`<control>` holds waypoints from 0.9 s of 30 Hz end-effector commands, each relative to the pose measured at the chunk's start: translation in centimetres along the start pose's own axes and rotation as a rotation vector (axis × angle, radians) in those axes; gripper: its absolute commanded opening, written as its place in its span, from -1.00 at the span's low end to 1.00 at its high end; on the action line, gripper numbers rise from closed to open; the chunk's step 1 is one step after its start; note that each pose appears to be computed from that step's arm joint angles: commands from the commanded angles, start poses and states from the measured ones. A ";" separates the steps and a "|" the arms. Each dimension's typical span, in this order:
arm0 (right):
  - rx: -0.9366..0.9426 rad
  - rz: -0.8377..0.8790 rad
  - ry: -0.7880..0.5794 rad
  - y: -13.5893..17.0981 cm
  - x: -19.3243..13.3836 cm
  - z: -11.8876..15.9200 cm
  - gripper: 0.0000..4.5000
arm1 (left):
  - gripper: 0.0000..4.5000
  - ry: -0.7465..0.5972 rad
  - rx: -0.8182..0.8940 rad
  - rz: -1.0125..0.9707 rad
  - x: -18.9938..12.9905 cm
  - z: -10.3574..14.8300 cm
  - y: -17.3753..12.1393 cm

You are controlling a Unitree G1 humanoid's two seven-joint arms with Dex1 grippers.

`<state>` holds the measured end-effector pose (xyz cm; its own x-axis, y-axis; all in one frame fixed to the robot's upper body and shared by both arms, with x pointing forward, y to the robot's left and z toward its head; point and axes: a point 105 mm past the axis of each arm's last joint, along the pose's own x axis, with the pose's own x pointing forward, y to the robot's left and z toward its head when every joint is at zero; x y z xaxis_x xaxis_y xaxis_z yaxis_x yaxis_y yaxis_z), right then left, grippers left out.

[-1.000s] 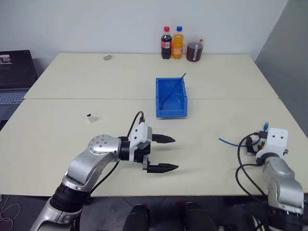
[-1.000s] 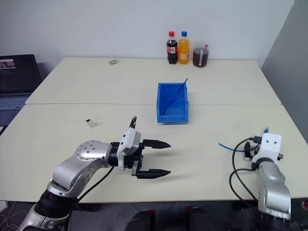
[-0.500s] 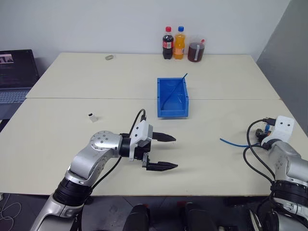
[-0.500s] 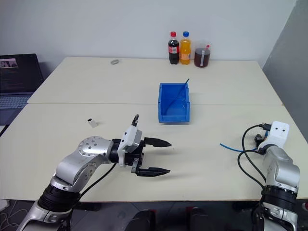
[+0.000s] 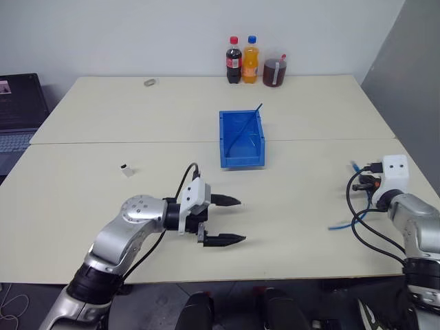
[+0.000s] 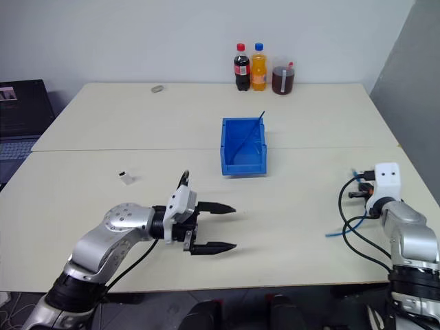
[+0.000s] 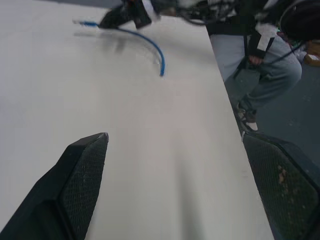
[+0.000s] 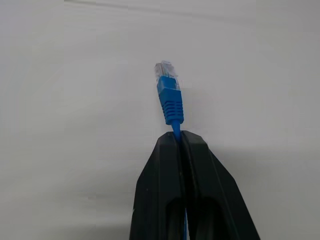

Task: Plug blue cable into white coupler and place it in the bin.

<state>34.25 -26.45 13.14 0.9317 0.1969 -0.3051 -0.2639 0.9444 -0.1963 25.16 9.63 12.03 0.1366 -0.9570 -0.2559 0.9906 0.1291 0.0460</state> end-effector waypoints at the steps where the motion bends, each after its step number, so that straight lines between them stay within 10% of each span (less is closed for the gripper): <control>1: -0.271 0.426 -0.132 7.2 -1.4 3.8 -0.98 | 1.00 0.018 -0.005 0.099 -2.3 -0.8 -0.2; 9: -0.573 0.960 -0.237 19.7 -0.1 4.1 -0.98 | 1.00 0.140 -0.049 0.330 -7.3 -5.0 0.2; 19: -0.816 1.112 -0.258 27.1 4.4 3.2 -0.98 | 1.00 0.194 -0.042 0.459 -11.1 -5.2 2.3; 27: -0.792 1.165 -0.260 26.8 3.8 3.4 -0.24 | 1.00 0.207 -0.033 0.418 -10.5 -5.5 3.1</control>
<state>31.71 0.89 8.61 0.0939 0.8501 -0.5182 -0.8877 -0.1642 -0.4302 26.59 22.09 9.01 0.5400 -0.7317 -0.4160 0.8313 0.5411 0.1273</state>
